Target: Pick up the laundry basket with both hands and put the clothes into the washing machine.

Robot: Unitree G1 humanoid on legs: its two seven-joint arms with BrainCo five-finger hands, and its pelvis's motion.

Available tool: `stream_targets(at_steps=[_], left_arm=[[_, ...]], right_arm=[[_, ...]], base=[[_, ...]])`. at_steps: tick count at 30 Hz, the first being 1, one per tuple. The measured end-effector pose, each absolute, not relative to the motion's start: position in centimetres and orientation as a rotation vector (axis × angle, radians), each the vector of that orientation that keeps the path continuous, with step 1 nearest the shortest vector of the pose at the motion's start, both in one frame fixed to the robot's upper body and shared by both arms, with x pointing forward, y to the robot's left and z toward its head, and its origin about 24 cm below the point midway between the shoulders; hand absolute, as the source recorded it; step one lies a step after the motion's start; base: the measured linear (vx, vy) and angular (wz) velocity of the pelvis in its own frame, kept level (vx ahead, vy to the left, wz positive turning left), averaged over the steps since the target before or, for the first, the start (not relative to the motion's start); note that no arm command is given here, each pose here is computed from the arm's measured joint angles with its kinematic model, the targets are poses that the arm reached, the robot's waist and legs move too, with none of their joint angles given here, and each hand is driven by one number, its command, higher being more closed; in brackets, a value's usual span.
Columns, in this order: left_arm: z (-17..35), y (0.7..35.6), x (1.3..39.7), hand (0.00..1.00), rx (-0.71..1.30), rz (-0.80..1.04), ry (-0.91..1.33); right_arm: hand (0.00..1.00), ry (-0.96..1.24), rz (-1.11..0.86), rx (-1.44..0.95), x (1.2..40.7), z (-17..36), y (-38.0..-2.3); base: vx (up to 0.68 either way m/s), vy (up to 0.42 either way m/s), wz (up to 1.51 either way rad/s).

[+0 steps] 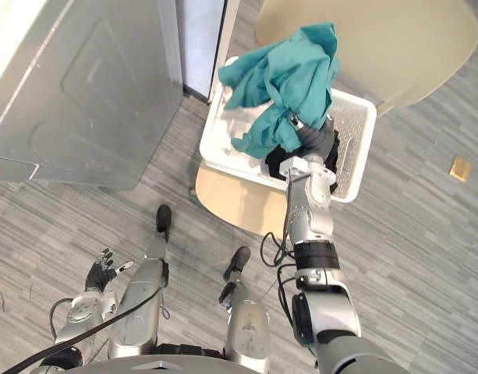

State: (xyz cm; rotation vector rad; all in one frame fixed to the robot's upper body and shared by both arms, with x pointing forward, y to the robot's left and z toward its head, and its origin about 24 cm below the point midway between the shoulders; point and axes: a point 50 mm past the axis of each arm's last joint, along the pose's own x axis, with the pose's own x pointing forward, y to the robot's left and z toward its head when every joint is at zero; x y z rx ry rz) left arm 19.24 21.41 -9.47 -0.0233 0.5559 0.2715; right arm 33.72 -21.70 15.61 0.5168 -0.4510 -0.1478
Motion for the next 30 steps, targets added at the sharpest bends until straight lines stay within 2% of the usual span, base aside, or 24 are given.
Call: stream_targets(at_steps=[2,8,19,24,30], left_arm=[[-9.2,21.1,19.1,0.00,-0.015,0.240,0.544],[-5.0,19.6,21.7,0.00,-0.009,0.132,0.327],[5.5,16.6,27.8,0.00,-0.031,0.012,-0.121],[6.9,14.4,28.6,0.00,-0.063,-0.075,-0.168],[7.5,10.1,28.9,0.00,-0.079,-0.259,-0.178]], right_arm=[[1.00,-0.442,-0.145,0.527,33.0,14.8,-21.6],[1.00,-0.447,-0.115,0.517,30.8,13.6,-21.7],[1.00,-0.415,0.056,0.539,28.4,12.8,-19.4],[1.00,-0.337,0.152,0.536,27.5,11.4,-17.7],[1.00,-0.306,0.253,0.535,26.3,10.9,-16.1]], base=[[0.08,-0.039,0.03],[0.09,-0.033,-0.13],[0.04,-0.021,-0.28],[-0.06,0.001,-0.31],[-0.05,0.006,-0.15]])
